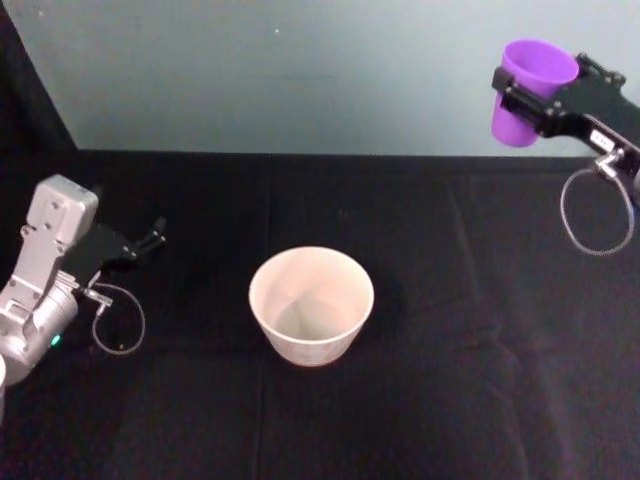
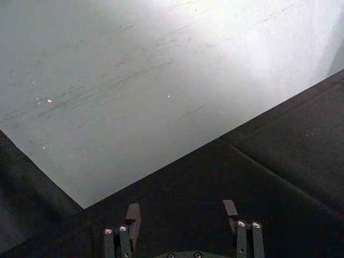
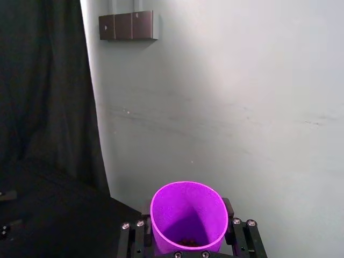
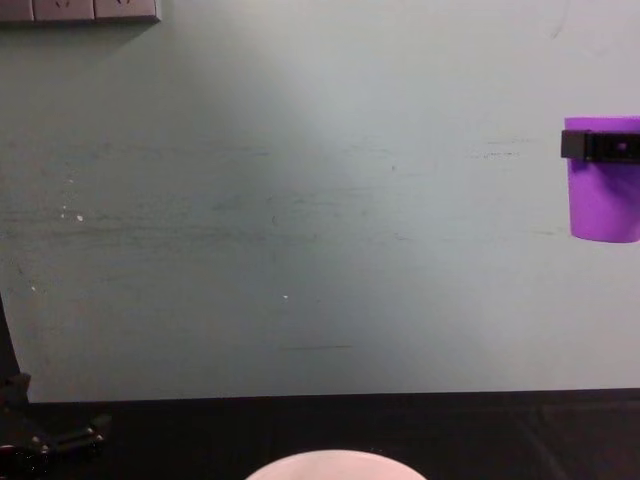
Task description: Pick up the cup and pour the mung beans from the cup into the bowl.
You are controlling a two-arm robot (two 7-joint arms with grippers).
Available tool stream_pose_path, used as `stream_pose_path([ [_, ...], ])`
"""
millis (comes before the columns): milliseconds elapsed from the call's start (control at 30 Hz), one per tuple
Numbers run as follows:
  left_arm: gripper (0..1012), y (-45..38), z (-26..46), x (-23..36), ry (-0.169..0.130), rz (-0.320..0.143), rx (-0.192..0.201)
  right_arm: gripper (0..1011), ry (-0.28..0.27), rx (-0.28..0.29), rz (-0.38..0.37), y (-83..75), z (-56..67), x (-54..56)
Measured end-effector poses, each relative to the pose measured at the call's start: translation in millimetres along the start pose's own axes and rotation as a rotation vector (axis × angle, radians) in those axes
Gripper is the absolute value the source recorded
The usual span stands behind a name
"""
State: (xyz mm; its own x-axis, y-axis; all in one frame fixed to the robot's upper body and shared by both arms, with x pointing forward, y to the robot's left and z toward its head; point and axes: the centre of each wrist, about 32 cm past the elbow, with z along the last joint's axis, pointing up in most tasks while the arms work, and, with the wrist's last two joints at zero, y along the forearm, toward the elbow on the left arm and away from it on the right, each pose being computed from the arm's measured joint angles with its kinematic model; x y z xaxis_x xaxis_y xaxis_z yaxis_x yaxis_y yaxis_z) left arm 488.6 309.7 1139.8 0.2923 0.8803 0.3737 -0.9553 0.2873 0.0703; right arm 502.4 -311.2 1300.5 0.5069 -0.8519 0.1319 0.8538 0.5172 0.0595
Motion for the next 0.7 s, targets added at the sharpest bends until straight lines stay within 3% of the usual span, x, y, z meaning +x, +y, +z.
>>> stream_pose_path([
  [700,1000,0.0,0.0,0.0,0.0,0.0,0.0,736,0.002,-0.005,0.002,1.0,-4.1,-0.8],
])
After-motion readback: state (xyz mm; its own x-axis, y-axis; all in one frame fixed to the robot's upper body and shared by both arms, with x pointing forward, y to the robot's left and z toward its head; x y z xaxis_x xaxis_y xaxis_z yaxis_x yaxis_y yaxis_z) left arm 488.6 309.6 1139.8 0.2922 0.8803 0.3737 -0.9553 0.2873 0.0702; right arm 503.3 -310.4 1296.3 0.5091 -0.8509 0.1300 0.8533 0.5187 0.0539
